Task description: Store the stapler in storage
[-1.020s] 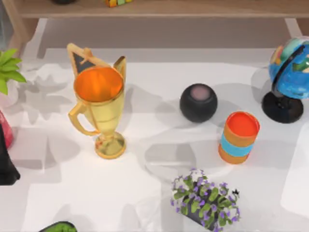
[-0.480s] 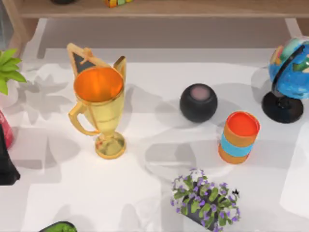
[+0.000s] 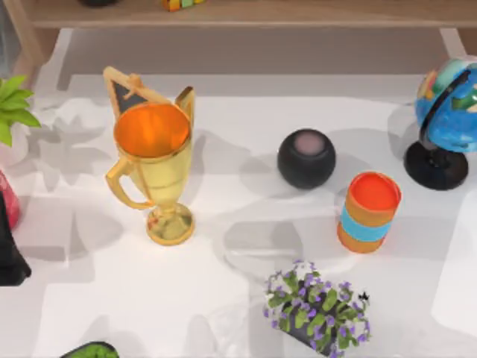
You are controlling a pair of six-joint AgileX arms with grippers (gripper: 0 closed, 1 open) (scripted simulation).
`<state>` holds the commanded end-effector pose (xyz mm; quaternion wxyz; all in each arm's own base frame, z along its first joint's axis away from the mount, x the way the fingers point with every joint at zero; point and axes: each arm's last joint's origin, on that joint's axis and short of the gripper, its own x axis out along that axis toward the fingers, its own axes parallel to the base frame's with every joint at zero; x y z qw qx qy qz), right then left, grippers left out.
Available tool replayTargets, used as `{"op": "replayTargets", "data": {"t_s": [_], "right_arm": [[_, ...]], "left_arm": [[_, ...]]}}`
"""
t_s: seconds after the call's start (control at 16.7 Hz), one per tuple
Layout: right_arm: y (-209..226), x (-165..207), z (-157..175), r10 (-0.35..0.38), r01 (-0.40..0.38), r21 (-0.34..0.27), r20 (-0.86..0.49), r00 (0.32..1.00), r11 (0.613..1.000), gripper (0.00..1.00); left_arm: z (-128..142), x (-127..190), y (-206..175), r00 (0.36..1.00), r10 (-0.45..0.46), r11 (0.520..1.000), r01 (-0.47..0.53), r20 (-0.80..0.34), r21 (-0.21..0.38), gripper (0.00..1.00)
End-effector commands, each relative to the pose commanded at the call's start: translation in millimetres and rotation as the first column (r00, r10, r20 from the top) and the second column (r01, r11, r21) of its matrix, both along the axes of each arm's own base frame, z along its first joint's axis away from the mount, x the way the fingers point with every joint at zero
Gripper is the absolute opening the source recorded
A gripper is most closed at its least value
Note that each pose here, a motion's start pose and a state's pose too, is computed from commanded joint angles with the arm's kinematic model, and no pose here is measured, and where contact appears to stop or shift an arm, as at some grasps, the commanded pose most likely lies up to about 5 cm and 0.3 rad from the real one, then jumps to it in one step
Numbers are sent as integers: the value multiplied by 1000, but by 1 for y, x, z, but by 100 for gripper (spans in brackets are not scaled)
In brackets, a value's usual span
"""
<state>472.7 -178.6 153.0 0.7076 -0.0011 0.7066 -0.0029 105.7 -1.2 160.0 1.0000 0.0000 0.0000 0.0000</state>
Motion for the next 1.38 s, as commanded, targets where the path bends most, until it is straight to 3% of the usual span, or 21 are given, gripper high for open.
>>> {"op": "replayTargets", "data": {"t_s": [0.6,0.72,0.9,1.02,1.14,1.38], "right_arm": [[0,-1,3,-1,1,-1,7,1000,1000,100],[-1,-4,18,1,0,-7,50,999,1000,100],[-5,-14,70,6,6,-52,227,974,999,100],[-12,-25,112,19,25,-105,394,919,994,100],[-23,-38,154,55,57,-177,571,819,983,100],[-47,-73,225,239,149,-363,820,520,920,100]], "left_arm": [[0,0,0,1000,0,1000,0,0,0,100],[0,0,0,1000,0,1000,0,0,0,100],[0,0,0,1000,0,1000,0,0,0,100],[0,0,0,1000,0,1000,0,0,0,100],[0,0,0,1000,0,1000,0,0,0,100],[0,0,0,1000,0,1000,0,0,0,100]]}}
